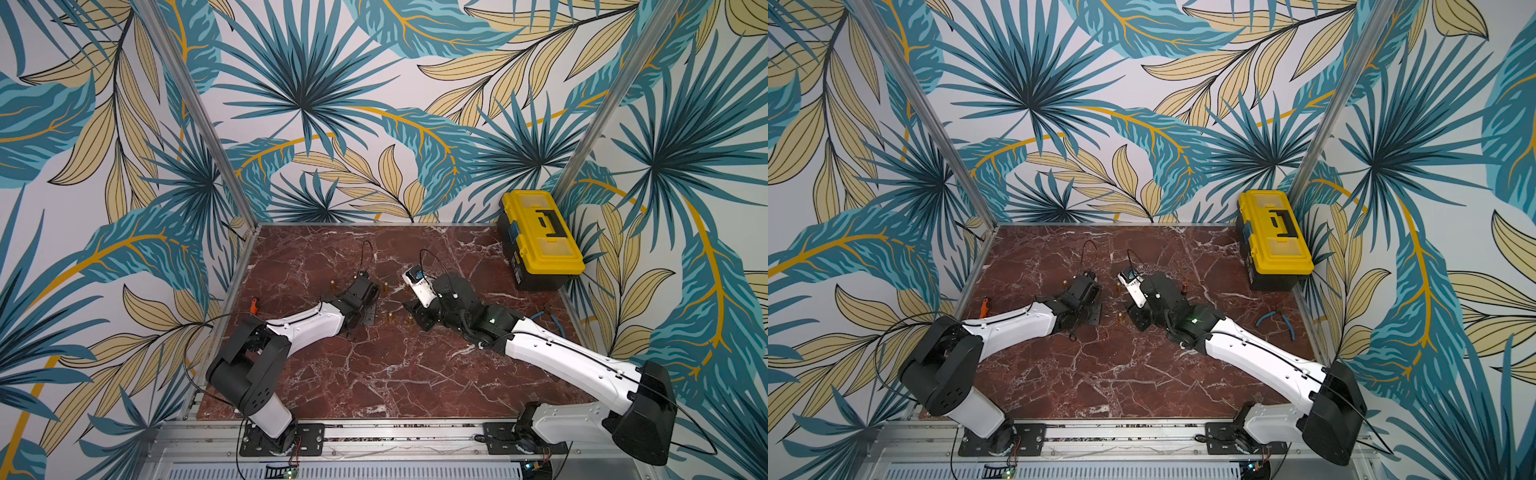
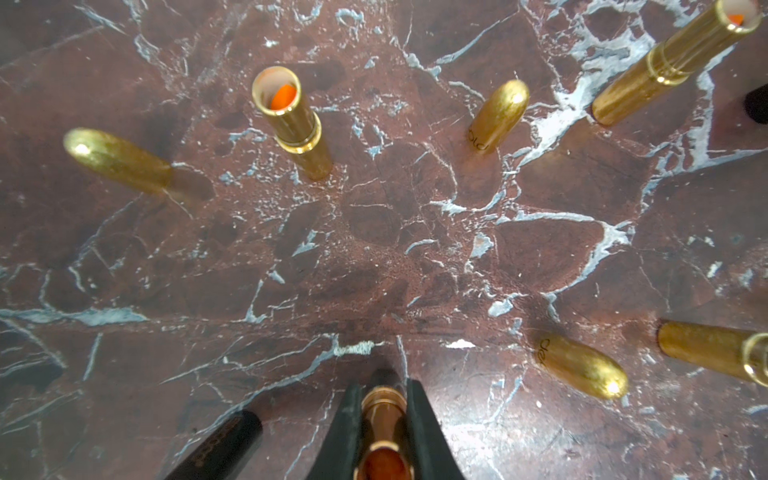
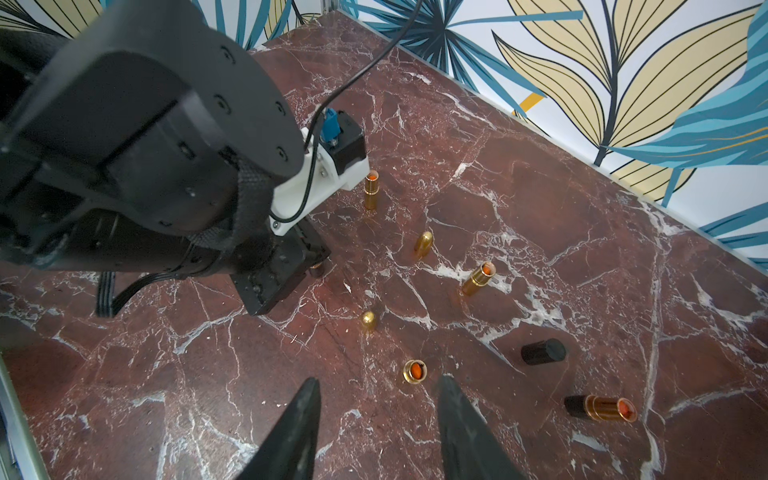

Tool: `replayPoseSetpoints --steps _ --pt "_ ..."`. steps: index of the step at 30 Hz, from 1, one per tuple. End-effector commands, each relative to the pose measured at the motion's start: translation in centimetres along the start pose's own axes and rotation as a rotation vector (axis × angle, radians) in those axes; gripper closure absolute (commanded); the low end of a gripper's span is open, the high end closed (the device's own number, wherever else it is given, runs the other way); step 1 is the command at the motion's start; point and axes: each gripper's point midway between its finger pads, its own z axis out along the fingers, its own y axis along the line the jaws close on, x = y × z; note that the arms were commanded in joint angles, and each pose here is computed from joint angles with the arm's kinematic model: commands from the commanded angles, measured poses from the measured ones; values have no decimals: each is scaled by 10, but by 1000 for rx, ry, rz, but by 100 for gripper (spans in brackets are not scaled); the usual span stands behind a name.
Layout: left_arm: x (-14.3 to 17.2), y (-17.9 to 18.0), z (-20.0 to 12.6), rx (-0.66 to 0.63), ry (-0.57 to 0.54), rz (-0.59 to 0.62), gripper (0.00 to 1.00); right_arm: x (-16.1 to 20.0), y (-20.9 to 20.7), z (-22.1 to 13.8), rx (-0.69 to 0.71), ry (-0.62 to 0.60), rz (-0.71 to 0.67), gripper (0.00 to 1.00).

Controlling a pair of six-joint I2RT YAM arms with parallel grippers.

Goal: Open the lipstick cap
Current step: Place the lipstick at the center of the board.

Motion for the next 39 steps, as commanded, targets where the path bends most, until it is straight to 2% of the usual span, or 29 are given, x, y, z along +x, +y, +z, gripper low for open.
replayPoseSetpoints --steps 1,13,15,19,23,29,31,32,33,34,36,37,39 --pt "8 -2 7 7 21 2 88 6 -2 4 15 18 2 53" --pt "-6 -7 0 27 -7 13 66 5 1 7 1 15 17 52" --pt "-8 -9 -3 36 -15 14 58 4 1 6 0 9 18 52" --pt "-14 -8 -9 35 -35 13 49 3 0 5 1 5 21 52" --pt "-25 -8 -25 48 -80 -8 45 1 -2 1 10 -4 26 51" --pt "-55 -9 -76 119 -140 -50 35 0 -14 -2 73 -9 52 38" --pt "-64 -10 -91 153 -159 -71 30 0 -20 -2 102 -3 66 23" --pt "-68 -9 -97 171 -169 -87 26 -1 -23 -3 116 -2 72 4" --pt "-72 -8 -103 184 -181 -101 21 -3 -25 -4 126 -2 76 1" --pt "-75 -6 -107 193 -192 -118 19 -4 -25 -5 129 -3 78 1" --pt "-79 1 -113 193 -208 -151 4 -6 -28 -8 143 -7 80 1" --pt "-81 7 -116 182 -221 -168 0 -7 -34 -11 173 -10 92 1" --pt "-84 22 -119 148 -245 -208 1 -9 -51 -19 272 -23 125 0"
